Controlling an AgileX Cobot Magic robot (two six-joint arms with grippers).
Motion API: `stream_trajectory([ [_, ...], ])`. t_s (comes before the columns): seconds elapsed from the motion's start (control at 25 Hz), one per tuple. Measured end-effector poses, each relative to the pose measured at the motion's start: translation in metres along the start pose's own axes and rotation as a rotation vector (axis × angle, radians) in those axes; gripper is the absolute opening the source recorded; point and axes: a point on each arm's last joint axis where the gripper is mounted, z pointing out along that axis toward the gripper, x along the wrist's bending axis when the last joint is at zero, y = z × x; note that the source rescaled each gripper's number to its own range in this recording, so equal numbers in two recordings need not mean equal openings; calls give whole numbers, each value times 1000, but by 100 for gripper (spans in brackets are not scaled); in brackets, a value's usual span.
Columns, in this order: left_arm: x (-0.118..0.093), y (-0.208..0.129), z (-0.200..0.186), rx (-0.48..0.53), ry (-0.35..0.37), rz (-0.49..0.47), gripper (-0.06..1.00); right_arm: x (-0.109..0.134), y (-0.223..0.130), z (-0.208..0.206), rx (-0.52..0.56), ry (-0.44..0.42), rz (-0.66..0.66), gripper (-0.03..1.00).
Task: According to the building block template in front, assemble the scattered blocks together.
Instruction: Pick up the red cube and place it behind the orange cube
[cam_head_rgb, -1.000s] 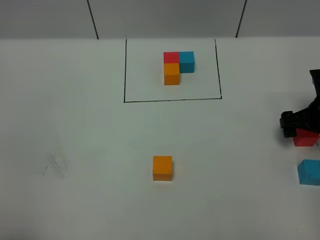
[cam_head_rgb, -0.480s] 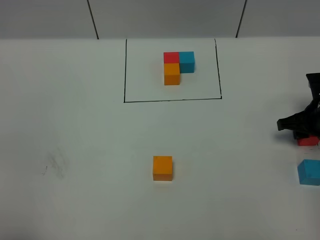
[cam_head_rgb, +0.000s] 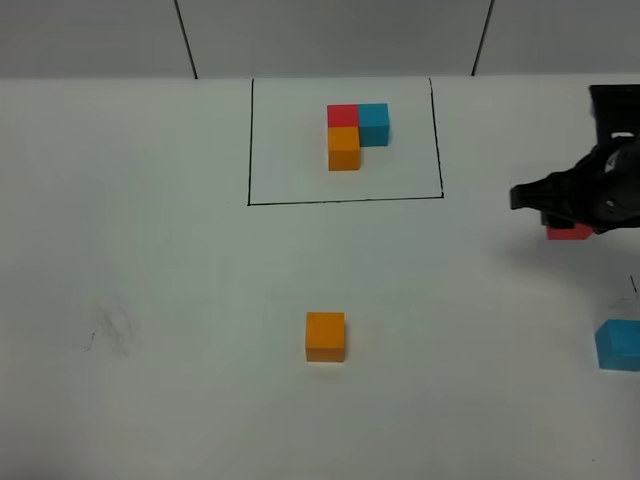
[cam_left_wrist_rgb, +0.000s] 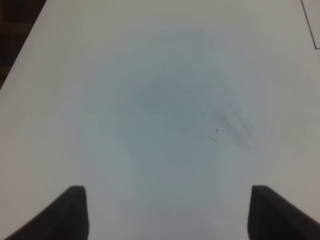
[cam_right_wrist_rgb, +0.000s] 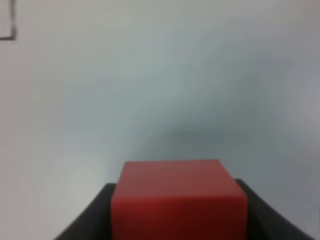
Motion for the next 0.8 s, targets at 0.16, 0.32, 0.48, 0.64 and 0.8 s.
stream_trajectory([
  [0.16,0,0,0,0,0,0,50,49,-2,-6,28,55,-12,29],
  [0.32,0,0,0,0,0,0,50,101,-6,-10,70,96,-4,29],
  [0.48,0,0,0,0,0,0,50,156,-19,-8,110,74,7,29],
  [0.64,0,0,0,0,0,0,49,197,-28,-2,116,-1,24,29],
  [0.8,0,0,0,0,0,0,49,229,-36,6,123,-36,-19,29],
])
